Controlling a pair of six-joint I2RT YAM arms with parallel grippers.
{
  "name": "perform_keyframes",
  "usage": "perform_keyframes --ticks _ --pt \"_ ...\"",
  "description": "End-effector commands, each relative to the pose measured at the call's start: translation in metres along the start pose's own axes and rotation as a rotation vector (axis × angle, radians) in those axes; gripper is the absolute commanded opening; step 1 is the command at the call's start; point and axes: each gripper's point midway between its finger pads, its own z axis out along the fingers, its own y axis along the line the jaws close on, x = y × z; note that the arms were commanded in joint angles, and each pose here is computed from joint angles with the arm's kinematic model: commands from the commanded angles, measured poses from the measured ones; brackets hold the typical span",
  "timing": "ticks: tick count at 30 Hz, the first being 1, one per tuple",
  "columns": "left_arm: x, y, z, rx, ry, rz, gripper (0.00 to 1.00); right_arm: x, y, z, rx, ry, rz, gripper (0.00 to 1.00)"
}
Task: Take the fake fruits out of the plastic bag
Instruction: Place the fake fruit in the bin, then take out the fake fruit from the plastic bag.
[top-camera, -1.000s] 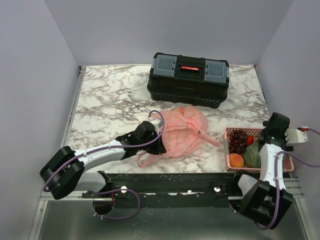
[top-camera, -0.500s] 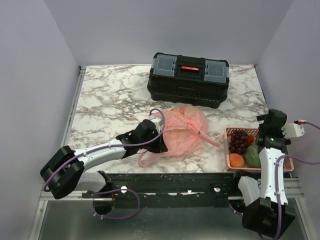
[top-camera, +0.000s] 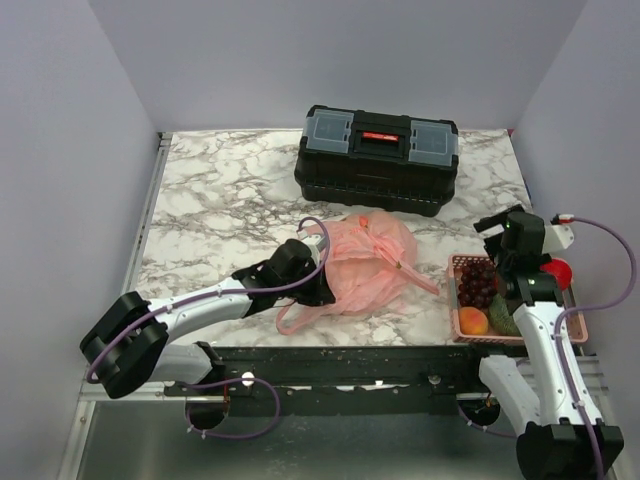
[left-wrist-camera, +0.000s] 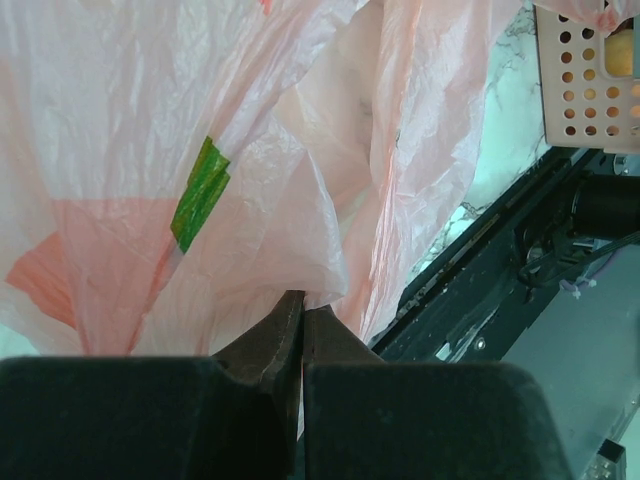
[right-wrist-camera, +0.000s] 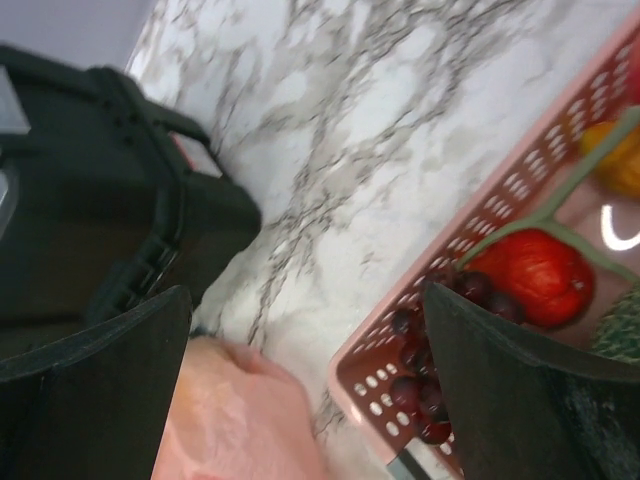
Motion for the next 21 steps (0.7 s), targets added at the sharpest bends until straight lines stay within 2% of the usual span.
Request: perform_keyframes --ticks 1,6,11,13,18,20,21 --pt "-0.012 -0.012 -0.005 0.024 -0.038 -0.007 0.00 0.020 0.029 -0.009 -0.132 0.061 -0.073 1.00" --pt "-0.013 -0.011 -0.005 0.018 -0.041 -0.018 0.00 0.054 0.067 -0.026 -0.291 0.162 -0.187 1.00" --pt "-0.013 -0.013 -0.006 0.021 -0.043 -0.038 0.00 0.125 0.133 -0.082 -0.752 0.391 -0.348 1.00" --pt "-0.013 -0.012 -0.008 0.018 -0.051 -0.042 0.00 0.155 0.145 -0.109 -0.885 0.455 -0.429 1.00" --pt "-0.015 -0.009 -0.014 -0.002 -0.066 -0.042 0.00 0.226 0.157 -0.185 -1.162 0.516 -0.670 1.00" --pt "-0.017 -0.007 -0.017 -0.017 -0.079 -0.039 0.00 0.251 0.153 -0.195 -1.203 0.582 -0.703 0.98" --pt "-0.017 -0.005 -0.018 -0.029 -0.084 -0.039 0.00 0.260 0.151 -0.194 -1.203 0.612 -0.705 0.95"
